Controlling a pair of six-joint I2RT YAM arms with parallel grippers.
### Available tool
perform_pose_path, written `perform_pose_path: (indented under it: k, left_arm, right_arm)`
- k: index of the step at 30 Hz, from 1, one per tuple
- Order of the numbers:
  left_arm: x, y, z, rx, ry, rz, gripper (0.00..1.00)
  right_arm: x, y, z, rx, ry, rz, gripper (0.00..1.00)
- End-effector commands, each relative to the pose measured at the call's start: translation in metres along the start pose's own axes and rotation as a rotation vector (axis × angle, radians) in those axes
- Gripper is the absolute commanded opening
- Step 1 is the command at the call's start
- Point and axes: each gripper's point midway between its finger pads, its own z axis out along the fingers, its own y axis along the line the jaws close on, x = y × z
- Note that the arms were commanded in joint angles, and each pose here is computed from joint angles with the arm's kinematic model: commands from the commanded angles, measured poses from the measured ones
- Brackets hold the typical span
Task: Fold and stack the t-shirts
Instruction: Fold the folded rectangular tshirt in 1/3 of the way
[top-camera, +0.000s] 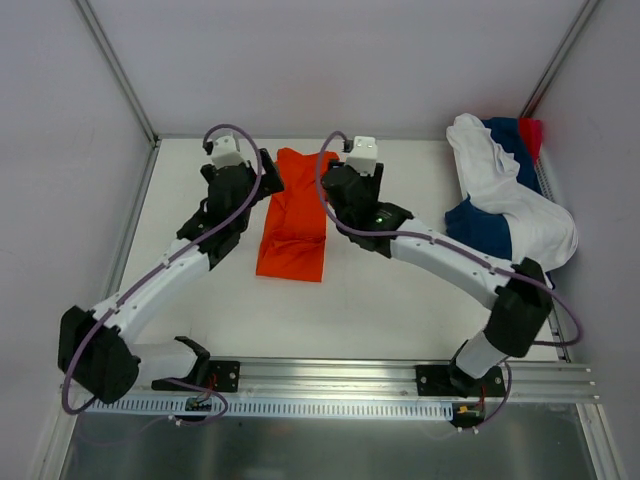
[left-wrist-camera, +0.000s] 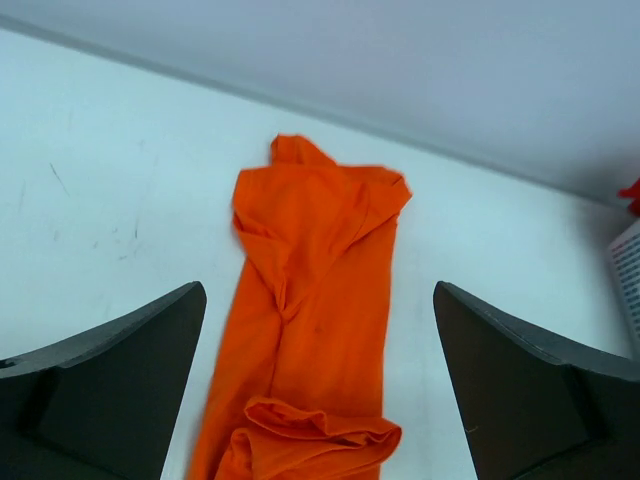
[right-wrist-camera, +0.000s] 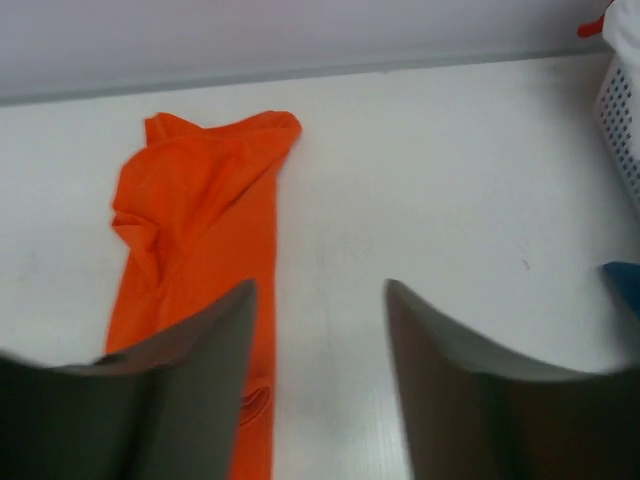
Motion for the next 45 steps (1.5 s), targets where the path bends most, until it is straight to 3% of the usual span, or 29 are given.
perform_pose_path:
  k: [1,3,10,17,25,30,45]
  left_arm:
    - [0.008,0.023,-0.03,-0.007,0.021,-0.005,0.99]
    - [0.012,0.027,-0.047,0.024,0.018,-0.068,0.99]
    - [0.085,0.065,-0.087,0.024,0.169,-0.086,0.99]
    - [0.095,0.078,-0.112,0.082,0.167,-0.045,0.99]
    - [0.115,0.063,-0.129,0.226,0.234,-0.04,0.99]
    - [0.125,0.071,-0.13,0.21,0.247,-0.034,0.99]
    - [0.138,0.081,-0.128,0.167,0.262,-0.048,0.99]
  right_arm:
    - [0.009,0.002,-0.033,-0.102,0.042,0.025,0.46]
    - [0.023,0.006,-0.043,-0.115,0.069,0.059,0.01]
    - [0.095,0.04,-0.076,-0.153,0.191,0.019,0.0]
    - [0.145,0.067,-0.077,-0.199,0.293,0.045,0.01]
    - [0.168,0.104,-0.061,-0.419,0.384,0.147,0.01]
    - [0.172,0.111,-0.047,-0.473,0.439,0.171,0.0]
    - [0.188,0.137,0.009,-0.47,0.508,0.205,0.01]
